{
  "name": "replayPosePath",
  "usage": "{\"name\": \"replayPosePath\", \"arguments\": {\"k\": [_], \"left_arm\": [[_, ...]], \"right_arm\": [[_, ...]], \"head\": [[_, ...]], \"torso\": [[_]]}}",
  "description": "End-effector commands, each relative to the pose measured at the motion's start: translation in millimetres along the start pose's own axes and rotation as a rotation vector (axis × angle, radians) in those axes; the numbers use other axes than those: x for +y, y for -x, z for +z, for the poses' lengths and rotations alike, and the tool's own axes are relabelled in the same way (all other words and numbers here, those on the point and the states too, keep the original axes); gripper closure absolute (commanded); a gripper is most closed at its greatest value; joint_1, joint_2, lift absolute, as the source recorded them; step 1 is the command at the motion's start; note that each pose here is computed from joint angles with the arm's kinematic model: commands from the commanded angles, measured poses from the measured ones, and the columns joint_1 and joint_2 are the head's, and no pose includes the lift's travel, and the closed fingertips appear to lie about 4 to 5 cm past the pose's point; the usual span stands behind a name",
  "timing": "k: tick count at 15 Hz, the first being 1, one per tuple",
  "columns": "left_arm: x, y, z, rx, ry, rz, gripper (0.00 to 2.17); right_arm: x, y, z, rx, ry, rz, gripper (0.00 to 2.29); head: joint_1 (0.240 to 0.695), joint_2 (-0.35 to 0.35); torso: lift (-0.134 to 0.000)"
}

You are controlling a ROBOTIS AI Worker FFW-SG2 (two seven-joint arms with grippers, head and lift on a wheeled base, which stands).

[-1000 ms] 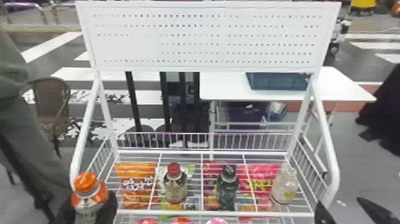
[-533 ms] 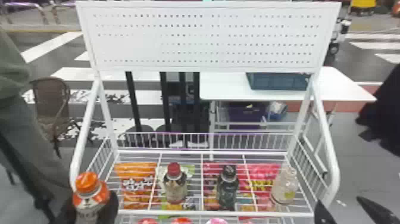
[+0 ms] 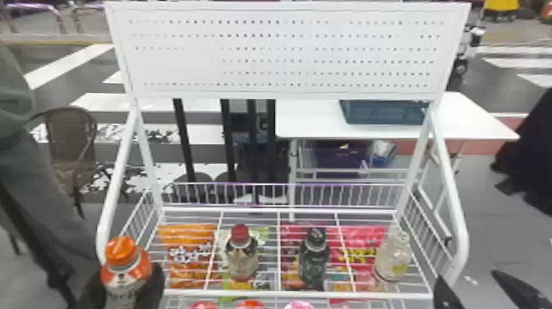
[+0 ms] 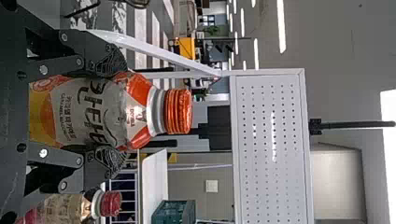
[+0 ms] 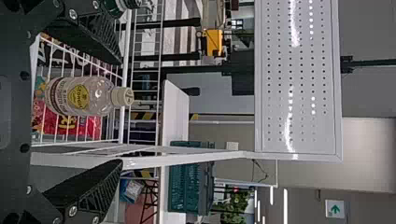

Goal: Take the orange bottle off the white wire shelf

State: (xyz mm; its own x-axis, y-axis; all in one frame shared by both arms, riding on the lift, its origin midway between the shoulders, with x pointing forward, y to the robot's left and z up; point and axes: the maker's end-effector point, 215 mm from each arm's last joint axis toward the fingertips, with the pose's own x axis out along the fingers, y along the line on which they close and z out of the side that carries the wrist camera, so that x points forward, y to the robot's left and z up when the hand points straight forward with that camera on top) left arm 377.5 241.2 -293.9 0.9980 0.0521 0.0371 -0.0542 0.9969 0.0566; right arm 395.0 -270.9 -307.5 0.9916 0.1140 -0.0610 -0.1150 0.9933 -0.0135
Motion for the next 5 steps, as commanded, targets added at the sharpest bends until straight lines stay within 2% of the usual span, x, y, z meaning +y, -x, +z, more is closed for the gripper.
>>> {"name": "replayPosePath", "arguments": {"k": [1, 5], "left_arm": [[-0.1, 0.1, -0.5, 0.0, -0.003, 0.0, 1.25], [-0.9, 0.3, -1.1, 0.001, -0.008, -0.001, 1.25]], "right_arm": [[-0.2, -0.2, -0.5, 0.001, 0.0, 0.0, 0.15], [0.0, 0.2, 0.6, -0.002, 0.0, 0.0, 0.15]], "head": [[0.499, 0.0], [0.499, 0.0]], "torso": [[0.0], [0.0]]}}
